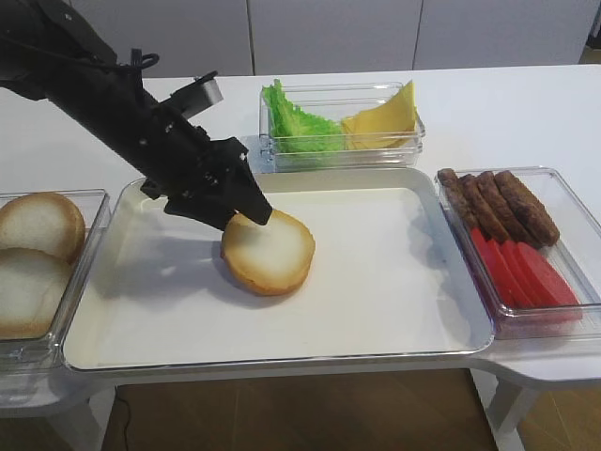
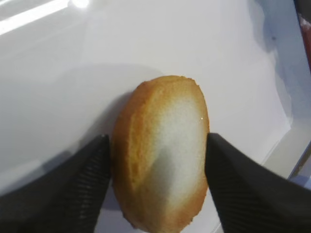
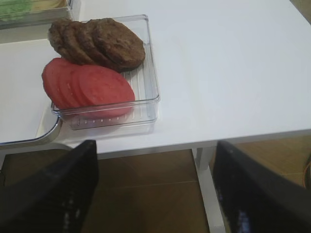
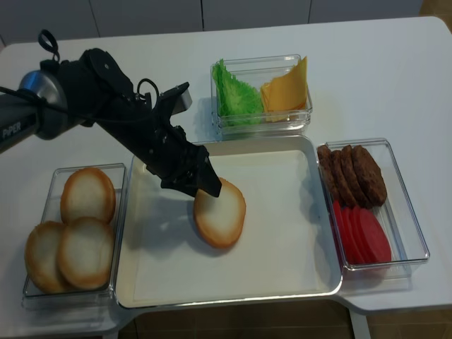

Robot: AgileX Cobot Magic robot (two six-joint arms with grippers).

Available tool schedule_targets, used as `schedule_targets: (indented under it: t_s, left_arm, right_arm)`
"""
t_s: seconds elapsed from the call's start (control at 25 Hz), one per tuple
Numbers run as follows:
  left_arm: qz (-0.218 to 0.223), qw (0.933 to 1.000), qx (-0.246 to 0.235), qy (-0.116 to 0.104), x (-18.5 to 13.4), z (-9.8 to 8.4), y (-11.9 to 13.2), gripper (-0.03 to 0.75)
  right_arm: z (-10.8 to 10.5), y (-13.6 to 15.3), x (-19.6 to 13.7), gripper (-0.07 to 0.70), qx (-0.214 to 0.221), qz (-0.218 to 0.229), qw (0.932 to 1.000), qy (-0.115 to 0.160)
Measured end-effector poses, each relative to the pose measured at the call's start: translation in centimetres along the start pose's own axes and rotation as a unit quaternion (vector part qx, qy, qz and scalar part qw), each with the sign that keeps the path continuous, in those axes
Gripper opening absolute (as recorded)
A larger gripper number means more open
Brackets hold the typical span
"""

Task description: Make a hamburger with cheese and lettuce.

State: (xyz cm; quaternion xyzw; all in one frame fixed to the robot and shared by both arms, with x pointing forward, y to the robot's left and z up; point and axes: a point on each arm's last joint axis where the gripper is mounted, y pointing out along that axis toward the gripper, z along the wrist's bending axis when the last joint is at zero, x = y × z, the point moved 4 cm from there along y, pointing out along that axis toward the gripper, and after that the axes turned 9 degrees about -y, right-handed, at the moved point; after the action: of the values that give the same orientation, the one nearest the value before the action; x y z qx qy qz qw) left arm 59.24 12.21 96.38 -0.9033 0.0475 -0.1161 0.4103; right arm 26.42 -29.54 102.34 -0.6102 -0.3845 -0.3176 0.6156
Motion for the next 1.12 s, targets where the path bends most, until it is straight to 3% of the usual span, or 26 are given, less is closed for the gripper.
schedule_targets:
  t_s: [0.32,0.44,0.6,0.68,0.76,0.88,0.96,1.12]
  left_arm:
    - [-0.025,0.9992,-0.008,0.032,1.7,-1.6,-1.5,0.476]
    - [-0.030,0.9981,0.005,0.054,2.3,-2.0,-2.3,0.476]
    - [-0.041,0.9945,0.058,0.078,2.4,-2.1,-4.3,0.475]
    - [-0.048,0.9891,0.109,0.087,2.0,-2.0,-5.9,0.468]
    - [-0.052,0.9815,0.167,0.078,1.4,-1.5,-7.7,0.460]
    - [-0.058,0.9634,0.255,0.057,0.3,-0.8,-10.7,0.447]
    - [-0.062,0.9568,0.282,0.038,-0.6,-0.7,-12.6,0.434]
    - [-0.090,0.9502,0.298,0.001,-1.3,0.4,-15.8,0.407]
  right_arm:
    - [0.0,0.0,0.0,0.559,0.000,0.000,1.0000,0.000]
    - [0.0,0.0,0.0,0.559,0.000,0.000,1.0000,0.000]
    - [0.0,0.0,0.0,0.559,0.000,0.000,1.0000,0.000]
    - [0.0,0.0,0.0,0.559,0.000,0.000,1.0000,0.000]
    - [0.0,0.0,0.0,0.559,0.000,0.000,1.0000,0.000]
    - [0.0,0.0,0.0,0.559,0.000,0.000,1.0000,0.000]
    - [0.0,0.0,0.0,0.559,0.000,0.000,1.0000,0.000]
    - [0.0,0.0,0.0,0.559,0.000,0.000,1.0000,0.000]
